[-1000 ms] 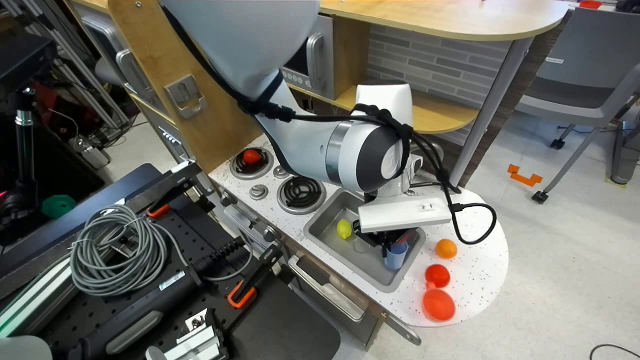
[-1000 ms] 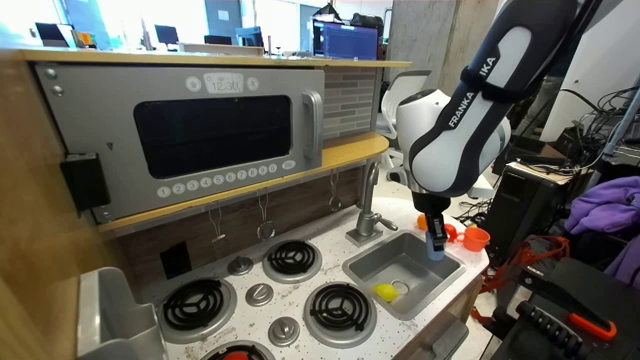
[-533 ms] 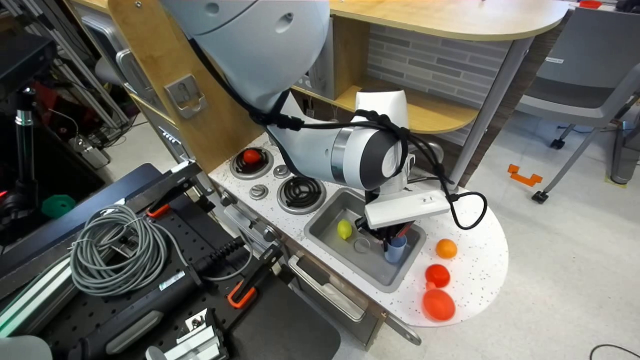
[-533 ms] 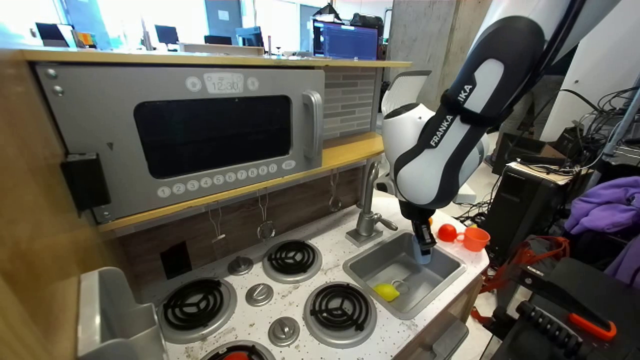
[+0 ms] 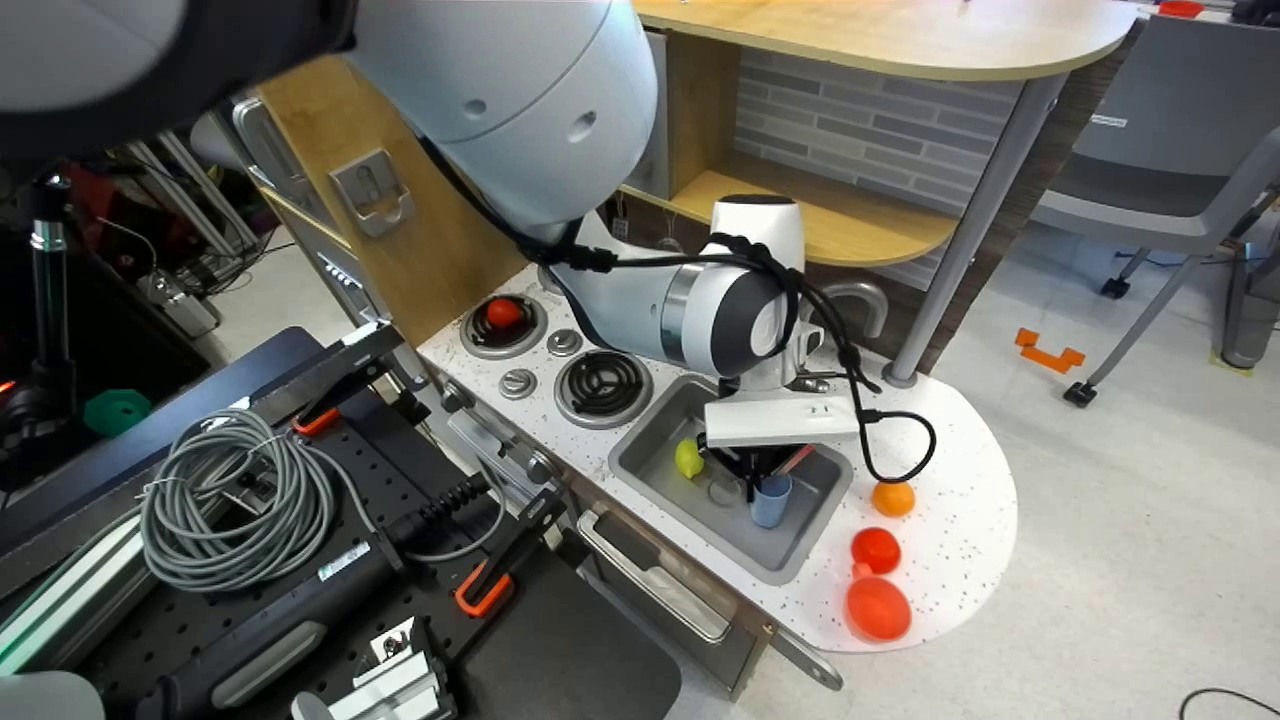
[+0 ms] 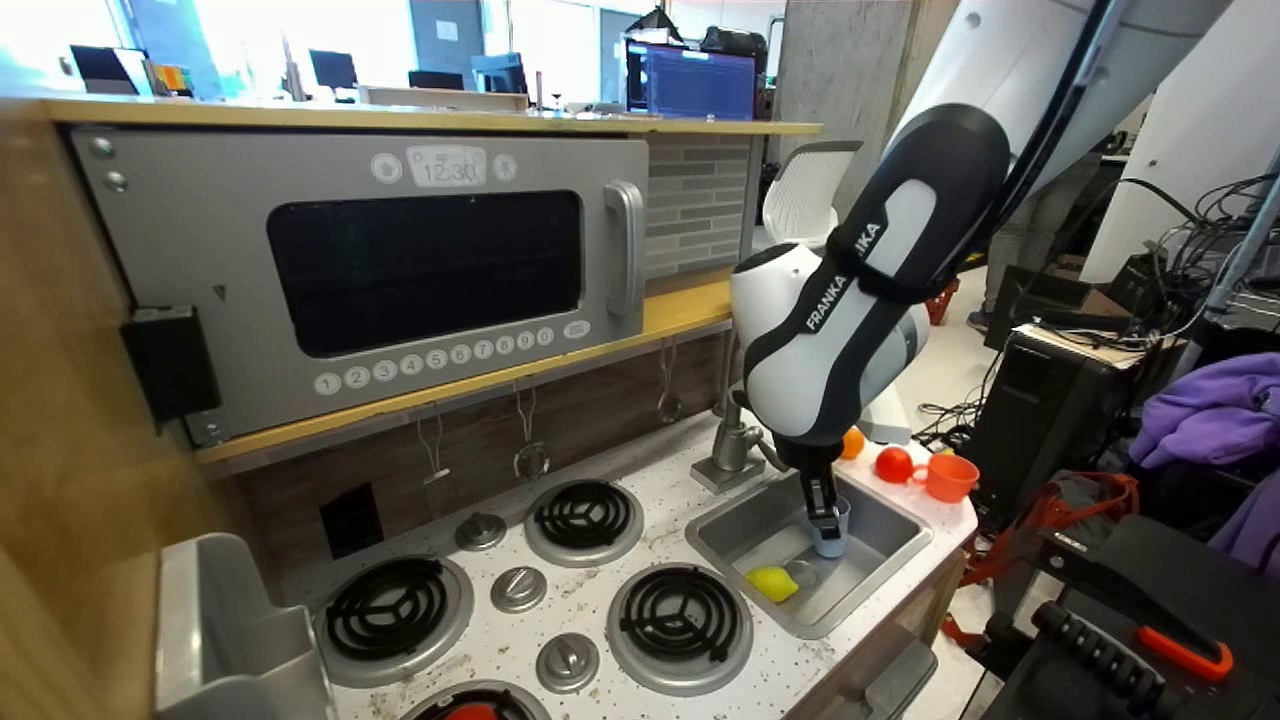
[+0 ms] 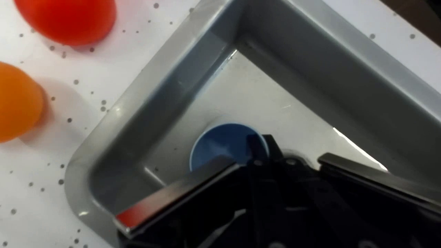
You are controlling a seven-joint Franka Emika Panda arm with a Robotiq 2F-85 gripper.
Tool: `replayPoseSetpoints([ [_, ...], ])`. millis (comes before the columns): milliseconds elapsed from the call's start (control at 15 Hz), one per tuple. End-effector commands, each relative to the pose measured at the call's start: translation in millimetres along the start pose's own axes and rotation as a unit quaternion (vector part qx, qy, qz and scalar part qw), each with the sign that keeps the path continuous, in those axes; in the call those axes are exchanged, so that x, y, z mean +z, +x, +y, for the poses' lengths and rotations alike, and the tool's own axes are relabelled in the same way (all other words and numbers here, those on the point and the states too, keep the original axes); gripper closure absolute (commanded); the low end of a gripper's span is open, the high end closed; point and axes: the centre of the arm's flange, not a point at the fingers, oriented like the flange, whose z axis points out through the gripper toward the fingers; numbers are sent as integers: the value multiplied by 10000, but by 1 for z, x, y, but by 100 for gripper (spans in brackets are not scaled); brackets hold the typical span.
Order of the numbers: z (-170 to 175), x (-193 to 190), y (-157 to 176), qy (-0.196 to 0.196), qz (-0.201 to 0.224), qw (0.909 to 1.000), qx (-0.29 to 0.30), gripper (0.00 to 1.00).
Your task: Move the blue cup to the sink
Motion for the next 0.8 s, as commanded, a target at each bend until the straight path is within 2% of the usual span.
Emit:
replayPoseSetpoints([
  [0, 20, 30, 29, -109, -74, 9991, 397, 99],
  [200, 21, 23, 29, -97, -59, 9979, 633, 99],
  [267, 19, 19, 28, -80, -21, 9973, 735, 92],
  [333, 17, 13, 26, -41, 32, 9962, 865, 70],
  [467, 11, 4, 23, 68, 184, 9915, 1283, 66],
  [600, 3, -7, 19, 247, 319, 9836, 1758, 53],
  [733, -3, -19, 13, 346, 488, 9785, 1973, 38],
])
